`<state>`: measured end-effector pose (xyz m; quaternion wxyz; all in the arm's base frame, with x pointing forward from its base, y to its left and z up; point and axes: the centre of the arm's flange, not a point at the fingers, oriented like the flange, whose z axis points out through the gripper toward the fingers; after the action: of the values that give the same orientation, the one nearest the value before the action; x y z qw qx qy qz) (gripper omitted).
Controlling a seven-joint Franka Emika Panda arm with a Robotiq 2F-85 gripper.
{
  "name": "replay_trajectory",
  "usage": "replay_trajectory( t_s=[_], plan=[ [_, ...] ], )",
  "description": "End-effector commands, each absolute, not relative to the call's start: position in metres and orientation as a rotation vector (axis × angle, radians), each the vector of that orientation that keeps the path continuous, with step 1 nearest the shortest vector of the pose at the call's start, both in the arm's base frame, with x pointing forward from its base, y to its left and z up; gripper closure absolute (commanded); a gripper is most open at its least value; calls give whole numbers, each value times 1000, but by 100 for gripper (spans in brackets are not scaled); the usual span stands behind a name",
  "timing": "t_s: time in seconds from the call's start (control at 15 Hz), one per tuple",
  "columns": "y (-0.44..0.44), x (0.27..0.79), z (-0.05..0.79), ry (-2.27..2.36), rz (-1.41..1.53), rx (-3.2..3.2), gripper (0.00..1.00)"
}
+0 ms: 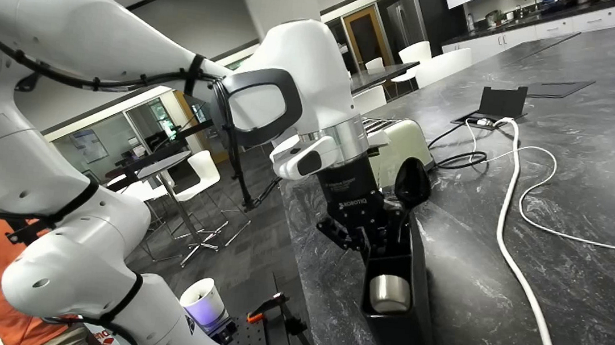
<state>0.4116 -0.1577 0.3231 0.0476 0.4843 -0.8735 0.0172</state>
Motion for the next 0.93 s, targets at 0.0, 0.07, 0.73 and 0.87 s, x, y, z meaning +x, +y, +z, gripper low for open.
replay_trajectory(
  t_s=[0.0, 0.07, 0.73, 0.87],
  plan=[
    [-160, 413, 316, -2702, 119, 1422, 97],
    [-160, 415, 313, -2702, 128, 1419, 97],
    [-165, 425, 296, -2733, 189, 1449, 97],
    [-165, 426, 296, -2730, 186, 1450, 97]
  ],
)
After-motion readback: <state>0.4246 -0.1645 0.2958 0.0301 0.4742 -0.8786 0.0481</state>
